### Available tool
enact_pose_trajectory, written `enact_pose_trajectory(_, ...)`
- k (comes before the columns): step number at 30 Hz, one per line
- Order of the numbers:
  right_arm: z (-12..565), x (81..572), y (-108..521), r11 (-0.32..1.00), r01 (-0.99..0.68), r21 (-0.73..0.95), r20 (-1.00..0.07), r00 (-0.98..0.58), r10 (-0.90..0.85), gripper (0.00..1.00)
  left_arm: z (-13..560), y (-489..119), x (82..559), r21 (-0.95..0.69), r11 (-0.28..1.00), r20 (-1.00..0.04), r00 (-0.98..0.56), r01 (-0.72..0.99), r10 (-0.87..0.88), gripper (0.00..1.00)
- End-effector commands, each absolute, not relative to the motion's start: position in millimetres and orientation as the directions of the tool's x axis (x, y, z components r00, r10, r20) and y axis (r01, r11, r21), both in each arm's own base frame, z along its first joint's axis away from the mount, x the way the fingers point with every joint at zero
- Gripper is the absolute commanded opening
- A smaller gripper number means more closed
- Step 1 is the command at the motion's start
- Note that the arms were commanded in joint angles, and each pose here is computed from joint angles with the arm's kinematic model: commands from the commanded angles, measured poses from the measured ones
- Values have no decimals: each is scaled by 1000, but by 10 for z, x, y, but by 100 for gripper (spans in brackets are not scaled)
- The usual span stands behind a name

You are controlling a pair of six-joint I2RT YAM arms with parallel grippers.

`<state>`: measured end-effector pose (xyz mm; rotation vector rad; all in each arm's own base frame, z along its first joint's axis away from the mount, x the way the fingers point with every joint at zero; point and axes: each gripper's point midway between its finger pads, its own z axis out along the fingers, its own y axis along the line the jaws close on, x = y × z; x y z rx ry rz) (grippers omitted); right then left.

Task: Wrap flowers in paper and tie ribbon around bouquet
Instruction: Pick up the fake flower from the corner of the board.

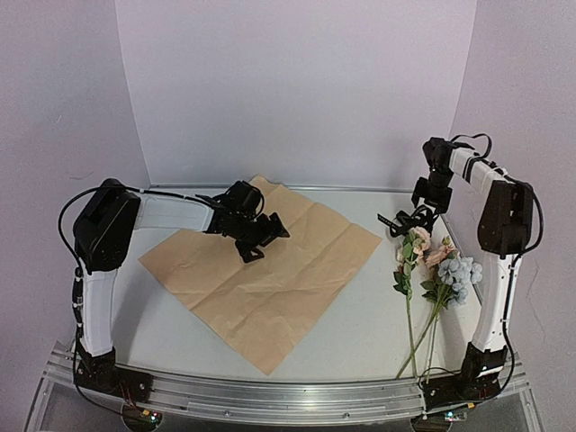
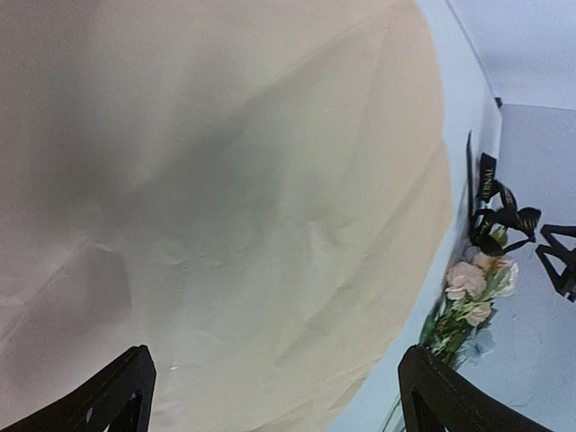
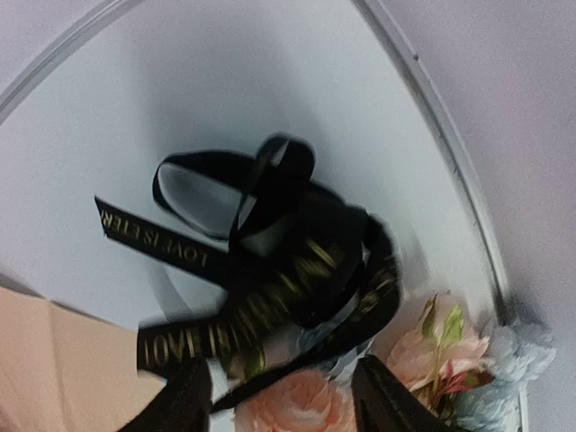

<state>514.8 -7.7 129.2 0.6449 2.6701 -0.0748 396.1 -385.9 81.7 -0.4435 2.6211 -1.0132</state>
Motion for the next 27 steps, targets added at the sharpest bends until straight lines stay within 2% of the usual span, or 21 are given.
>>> enact_pose_trajectory(1, 1615, 4863, 322, 915, 380, 137, -378, -834, 403, 77, 565, -3890, 3707, -650, 752, -136, -958, -107, -254, 97)
enact_pose_trajectory(3, 1618, 4744, 380, 917, 374, 137, -369, -840, 398, 88, 435, -3834, 3604, -629, 768, -106, -966, -118, -236, 97)
enact_pose_trajectory(7, 1681, 4485, 372, 914, 386, 122, -369, -838, 403, 98, 242, -3638, 3367, -587, 795, -59, -971, -154, -232, 97)
enact_pose_trajectory(11, 1648, 4171, 389, 914, 393, 105, -348, -846, 403, 98, 105, -3446, 3125, -557, 812, -24, -974, -174, -225, 97)
enact_pose_trajectory(16, 1448, 3537, 349, 902, 430, 42, -335, -844, 418, 98, 37, -3292, 2901, -545, 821, 2, -979, -174, -206, 97)
enact_pose_trajectory(24, 871, 2507, 384, 882, 471, 2, -325, -834, 446, 98, 211, -3304, 2867, -571, 813, -29, -987, -114, -158, 97)
enact_pose_trajectory(27, 577, 2208, 411, 876, 481, -22, -285, -843, 456, 98, 239, -3320, 2869, -577, 812, -38, -989, -93, -140, 97)
